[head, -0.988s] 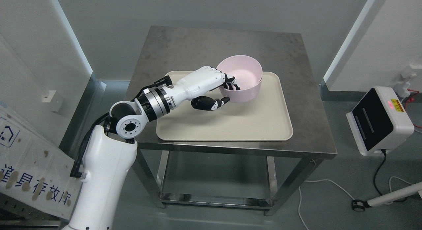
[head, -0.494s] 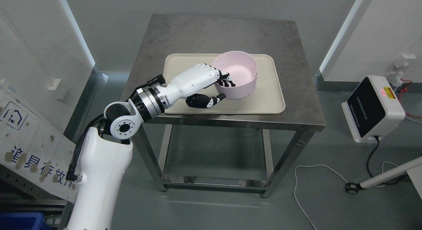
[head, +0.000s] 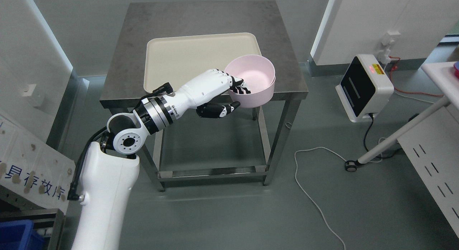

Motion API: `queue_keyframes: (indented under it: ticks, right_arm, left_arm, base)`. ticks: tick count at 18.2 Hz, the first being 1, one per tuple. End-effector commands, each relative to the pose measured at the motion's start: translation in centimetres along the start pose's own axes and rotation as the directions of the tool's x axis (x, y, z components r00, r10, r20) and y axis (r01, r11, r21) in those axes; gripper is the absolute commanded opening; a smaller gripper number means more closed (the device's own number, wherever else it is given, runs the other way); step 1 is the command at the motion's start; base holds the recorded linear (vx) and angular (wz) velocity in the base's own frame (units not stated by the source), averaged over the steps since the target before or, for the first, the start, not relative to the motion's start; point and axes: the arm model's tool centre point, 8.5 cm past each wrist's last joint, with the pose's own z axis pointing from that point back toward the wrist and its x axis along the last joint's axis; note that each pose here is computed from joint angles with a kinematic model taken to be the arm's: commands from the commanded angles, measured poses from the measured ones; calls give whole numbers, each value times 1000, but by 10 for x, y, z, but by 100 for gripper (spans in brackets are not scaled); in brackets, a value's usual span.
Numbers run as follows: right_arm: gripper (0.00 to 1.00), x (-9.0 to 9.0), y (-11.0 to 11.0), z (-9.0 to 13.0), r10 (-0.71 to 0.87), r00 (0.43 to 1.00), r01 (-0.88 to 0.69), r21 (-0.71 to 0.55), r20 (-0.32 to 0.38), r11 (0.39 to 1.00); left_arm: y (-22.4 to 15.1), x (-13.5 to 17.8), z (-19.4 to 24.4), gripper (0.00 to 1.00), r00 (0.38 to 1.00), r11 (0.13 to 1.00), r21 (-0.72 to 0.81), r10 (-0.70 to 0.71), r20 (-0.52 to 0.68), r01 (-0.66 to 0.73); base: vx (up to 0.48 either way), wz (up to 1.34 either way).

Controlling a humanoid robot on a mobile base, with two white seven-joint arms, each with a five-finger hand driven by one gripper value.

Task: Stack pink IKEA bowls on left shelf middle
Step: 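Carry the stacked bowls in the left hand while turning toward the blue bins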

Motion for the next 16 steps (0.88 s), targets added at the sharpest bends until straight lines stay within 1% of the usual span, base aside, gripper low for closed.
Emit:
queue_keyframes:
  ticks: [1,11,16]
  right_arm:
    - [100,0,-12,0,1,1000,-1,-18,0,1000]
    - [100,0,-11,0,3,1000,-3,-18,0,1000]
    - [100,0,-12,0,1,1000,-1,-18,0,1000]
  left_arm:
    - [-5,-10,16,7,999,1000,5,6,-32,-6]
    - [-3,-12,20,7,999,1000,14,13,-38,-12]
    - [-4,-12,19,7,999,1000,12,12,-36,-12]
  base:
    - [-294,-91]
    - [-291,51]
    - [-227,182]
